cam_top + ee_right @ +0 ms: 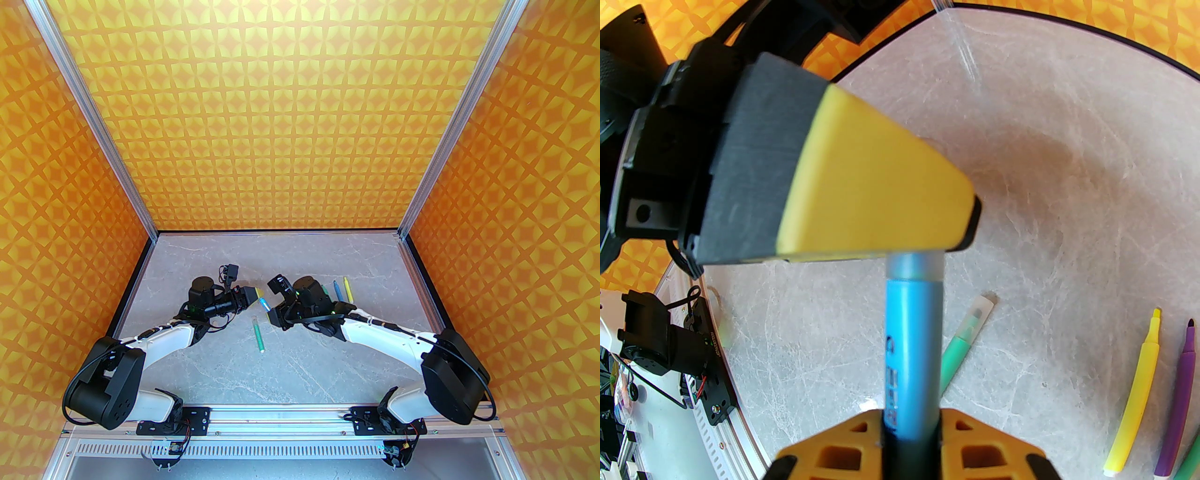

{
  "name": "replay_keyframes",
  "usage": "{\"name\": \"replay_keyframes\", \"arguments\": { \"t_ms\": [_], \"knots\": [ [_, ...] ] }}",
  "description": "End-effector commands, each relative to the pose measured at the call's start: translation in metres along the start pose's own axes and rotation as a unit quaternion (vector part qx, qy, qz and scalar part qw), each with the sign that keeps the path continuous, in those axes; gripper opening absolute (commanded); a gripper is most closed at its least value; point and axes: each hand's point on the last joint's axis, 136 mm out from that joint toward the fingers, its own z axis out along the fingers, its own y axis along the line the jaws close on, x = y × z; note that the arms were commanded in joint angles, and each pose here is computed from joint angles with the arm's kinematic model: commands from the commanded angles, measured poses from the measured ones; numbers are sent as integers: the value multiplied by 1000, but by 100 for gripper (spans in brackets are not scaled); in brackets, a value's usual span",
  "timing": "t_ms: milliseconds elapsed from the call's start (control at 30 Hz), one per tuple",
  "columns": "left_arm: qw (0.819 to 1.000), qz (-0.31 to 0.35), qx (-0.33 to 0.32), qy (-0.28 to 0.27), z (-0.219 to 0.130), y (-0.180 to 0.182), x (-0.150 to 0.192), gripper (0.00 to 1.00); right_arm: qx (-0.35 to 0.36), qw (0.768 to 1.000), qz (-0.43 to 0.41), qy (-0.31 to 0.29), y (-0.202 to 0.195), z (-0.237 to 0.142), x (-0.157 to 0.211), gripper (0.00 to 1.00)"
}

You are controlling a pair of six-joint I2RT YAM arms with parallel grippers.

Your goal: Open the pen caps

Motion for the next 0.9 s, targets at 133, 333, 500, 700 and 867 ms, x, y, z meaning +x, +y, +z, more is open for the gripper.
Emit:
{"name": "replay_keyframes", "arguments": {
  "t_ms": [133,333,500,700,867],
  "knots": [
    [989,-3,-38,-145,-18,16,-63,0,2,994,27,104,-1,-17,72,0],
    [987,-12,-39,-157,-22,14,-68,0,6,995,23,96,-2,-24,74,0],
    [986,-14,-44,-160,-24,13,-72,0,11,995,21,94,-3,-26,76,0],
    [978,25,-173,-117,-34,39,-68,0,59,996,11,70,-17,-30,61,0],
    [940,80,-325,-71,-61,66,-65,0,125,990,8,62,-41,-23,50,0]
  ]
}}
